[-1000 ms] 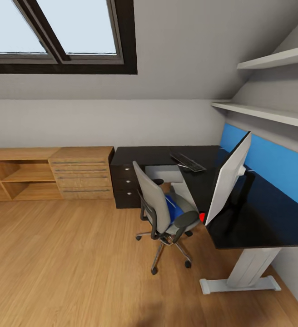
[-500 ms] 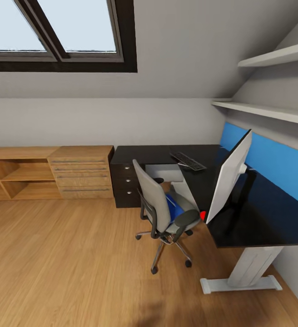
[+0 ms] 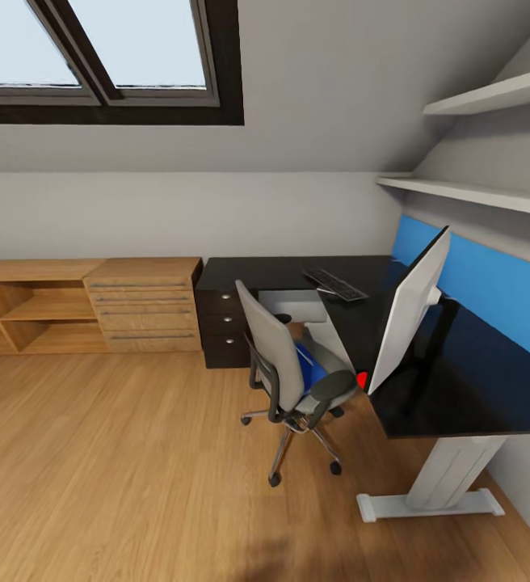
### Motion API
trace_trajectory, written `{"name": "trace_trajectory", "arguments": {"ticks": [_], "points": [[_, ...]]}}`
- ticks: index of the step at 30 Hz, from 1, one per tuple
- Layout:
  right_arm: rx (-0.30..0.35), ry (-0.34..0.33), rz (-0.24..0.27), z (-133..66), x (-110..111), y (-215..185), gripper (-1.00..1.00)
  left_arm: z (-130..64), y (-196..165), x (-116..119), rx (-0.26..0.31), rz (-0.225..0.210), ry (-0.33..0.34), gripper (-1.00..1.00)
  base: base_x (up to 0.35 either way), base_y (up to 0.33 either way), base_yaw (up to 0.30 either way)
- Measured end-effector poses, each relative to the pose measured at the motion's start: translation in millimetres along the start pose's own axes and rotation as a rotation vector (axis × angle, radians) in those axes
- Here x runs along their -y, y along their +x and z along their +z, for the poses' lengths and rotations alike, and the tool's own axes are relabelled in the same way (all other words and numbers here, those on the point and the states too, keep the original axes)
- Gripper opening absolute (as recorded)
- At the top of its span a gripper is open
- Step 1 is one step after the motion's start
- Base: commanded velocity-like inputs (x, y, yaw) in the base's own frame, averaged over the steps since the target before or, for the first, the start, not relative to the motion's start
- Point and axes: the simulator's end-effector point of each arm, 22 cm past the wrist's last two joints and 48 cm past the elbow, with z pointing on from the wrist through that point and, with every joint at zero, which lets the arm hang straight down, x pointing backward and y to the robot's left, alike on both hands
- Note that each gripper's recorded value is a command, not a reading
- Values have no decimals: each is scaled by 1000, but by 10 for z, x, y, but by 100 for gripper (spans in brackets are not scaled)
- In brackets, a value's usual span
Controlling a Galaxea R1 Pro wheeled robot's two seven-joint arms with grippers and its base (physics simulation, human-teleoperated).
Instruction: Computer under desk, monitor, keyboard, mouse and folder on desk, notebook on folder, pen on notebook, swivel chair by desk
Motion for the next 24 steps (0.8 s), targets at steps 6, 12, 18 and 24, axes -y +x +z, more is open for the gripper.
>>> {"name": "trace_trajectory", "arguments": {"ticks": [6,12,18,24], "points": [[0,0,0,58,-4,59,100,100,19,-39,-9,2,-25,100,0,0,0],[1,0,0,117,-7,119,100,338,-23,-120,-86,19,-38,100,0,0,0],[1,0,0,176,-7,184,100,482,-19,-280,-123,33,-56,100,0,0,0],[2,1,-1,236,-3,247,100,584,-52,-298,-108,32,-58,100,0,0,0]]}}
